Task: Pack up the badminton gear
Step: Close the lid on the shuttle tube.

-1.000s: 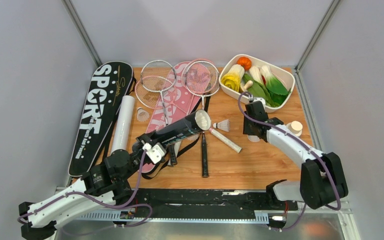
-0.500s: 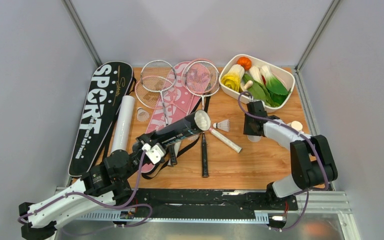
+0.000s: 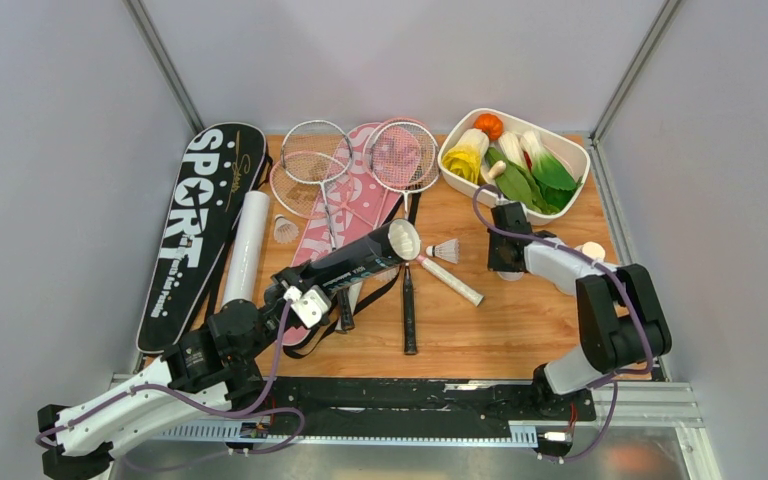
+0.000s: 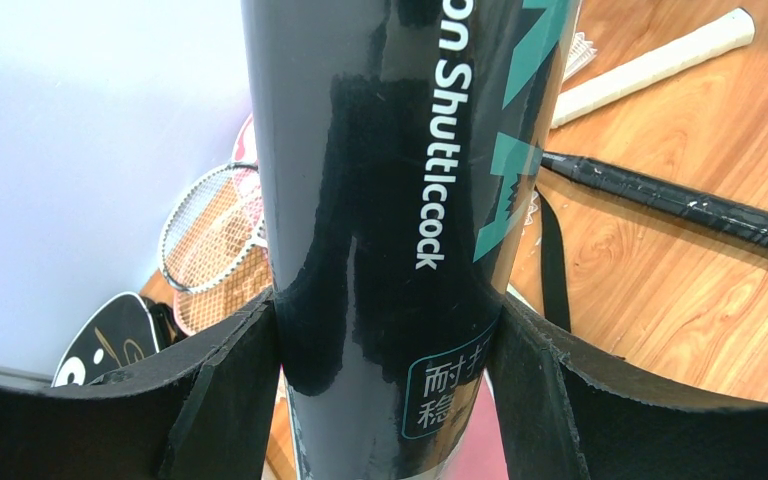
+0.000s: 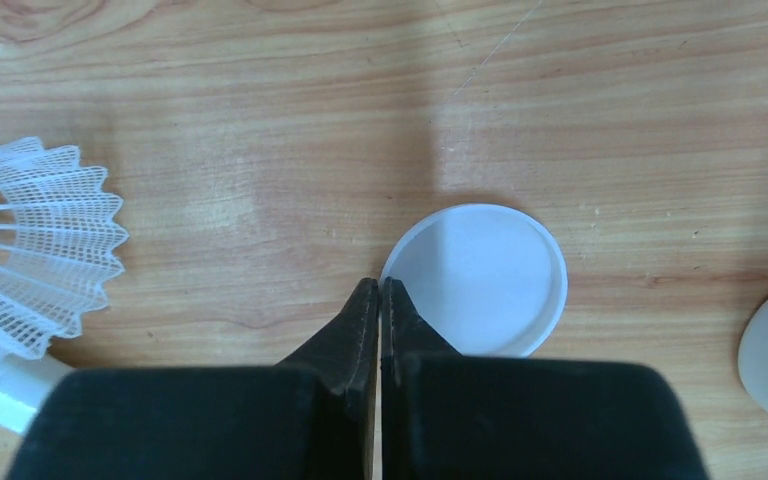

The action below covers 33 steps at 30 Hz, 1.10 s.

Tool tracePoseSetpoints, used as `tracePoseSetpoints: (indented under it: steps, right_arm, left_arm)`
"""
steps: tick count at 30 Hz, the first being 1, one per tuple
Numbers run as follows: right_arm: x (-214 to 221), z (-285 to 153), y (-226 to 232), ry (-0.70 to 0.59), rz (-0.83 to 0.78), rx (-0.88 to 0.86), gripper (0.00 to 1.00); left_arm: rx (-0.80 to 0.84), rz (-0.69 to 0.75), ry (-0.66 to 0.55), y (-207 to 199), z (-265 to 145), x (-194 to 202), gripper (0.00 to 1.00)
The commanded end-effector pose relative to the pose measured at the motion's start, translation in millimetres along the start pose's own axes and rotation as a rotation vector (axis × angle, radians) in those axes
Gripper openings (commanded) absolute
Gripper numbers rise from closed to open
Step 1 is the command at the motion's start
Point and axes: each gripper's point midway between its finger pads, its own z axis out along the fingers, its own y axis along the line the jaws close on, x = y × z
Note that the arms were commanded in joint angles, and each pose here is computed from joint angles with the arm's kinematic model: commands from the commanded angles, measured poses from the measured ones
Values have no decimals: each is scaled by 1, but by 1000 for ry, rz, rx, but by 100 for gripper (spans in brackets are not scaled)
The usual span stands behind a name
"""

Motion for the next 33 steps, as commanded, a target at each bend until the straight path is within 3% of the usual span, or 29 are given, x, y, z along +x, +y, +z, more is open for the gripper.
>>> tracePoseSetpoints:
  steps: [1,5,14,22,33]
  right_arm:
    - [-23,-22,6,-92,12,-53,0]
    - [-44,-60,25,-174,15,-189,0]
    - [-97,-219,79,-531,-113,-630,0]
    - [-75,-344,124,-680,-248,-1076,0]
    - [-42,-406,168,-711,-354,-1320,0]
  left_arm:
    - [-47,-44,-78,12,-1,-22,0]
    - [-37,-42,-68,10,1,-20,0]
    - [-32,-7,-28,9,4,-15,0]
    - [-22,41,57,5,12,0,0]
    - [4,52,95,0,17,4,0]
